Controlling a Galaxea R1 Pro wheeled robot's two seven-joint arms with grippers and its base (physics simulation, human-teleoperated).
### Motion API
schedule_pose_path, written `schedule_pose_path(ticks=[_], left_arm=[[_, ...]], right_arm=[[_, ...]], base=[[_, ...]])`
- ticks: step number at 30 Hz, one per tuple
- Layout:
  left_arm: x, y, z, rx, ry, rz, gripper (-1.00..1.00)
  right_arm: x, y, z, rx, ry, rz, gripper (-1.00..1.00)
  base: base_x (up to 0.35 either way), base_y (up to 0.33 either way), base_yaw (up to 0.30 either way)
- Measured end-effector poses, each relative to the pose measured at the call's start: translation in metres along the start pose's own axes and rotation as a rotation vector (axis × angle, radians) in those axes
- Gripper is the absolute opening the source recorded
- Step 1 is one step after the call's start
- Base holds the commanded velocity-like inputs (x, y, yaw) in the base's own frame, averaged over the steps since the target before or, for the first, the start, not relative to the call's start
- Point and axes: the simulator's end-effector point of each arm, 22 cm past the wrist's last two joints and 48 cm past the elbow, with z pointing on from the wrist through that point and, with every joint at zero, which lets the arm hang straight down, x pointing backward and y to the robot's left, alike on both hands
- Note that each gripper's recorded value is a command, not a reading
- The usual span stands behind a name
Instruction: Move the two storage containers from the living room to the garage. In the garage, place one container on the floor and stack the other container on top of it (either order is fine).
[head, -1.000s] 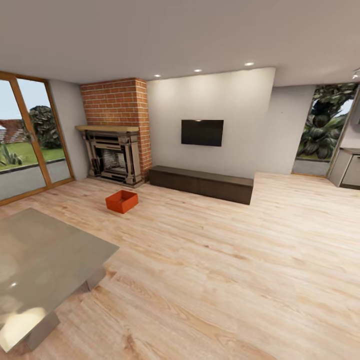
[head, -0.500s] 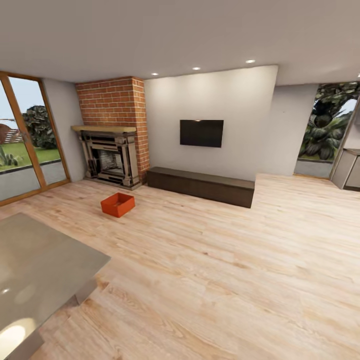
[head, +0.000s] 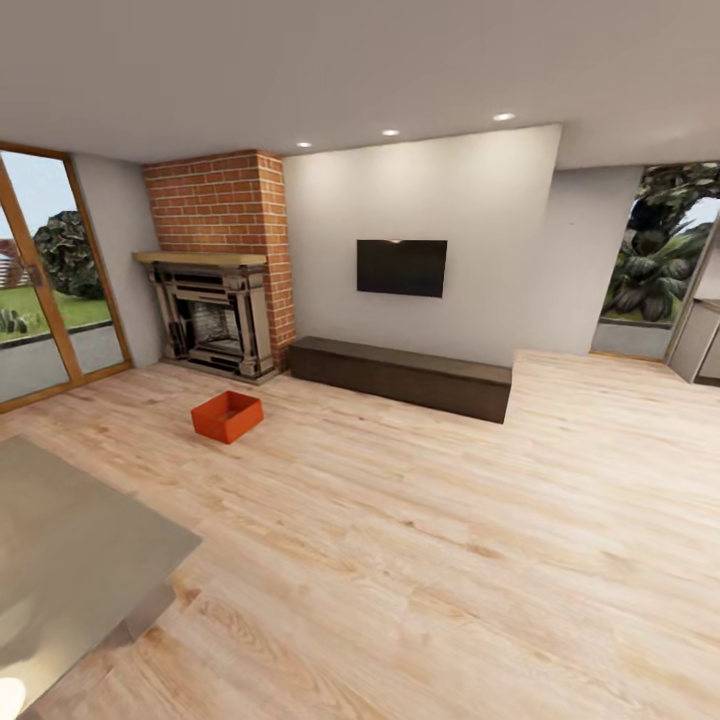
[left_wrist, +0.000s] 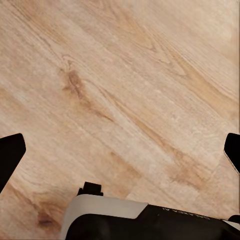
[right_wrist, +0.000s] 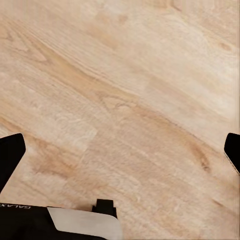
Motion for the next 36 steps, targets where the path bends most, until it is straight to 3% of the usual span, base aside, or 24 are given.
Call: schedule_pose_path(ticks=[36], left_arm=[[0.0000,0.0000,0.0000,0.000,0.000,0.000,1.00]], right_arm=[[0.0000,0.0000,0.0000,0.000,0.000,0.001,1.00]], base=[[0.322,-0.080,0.000]])
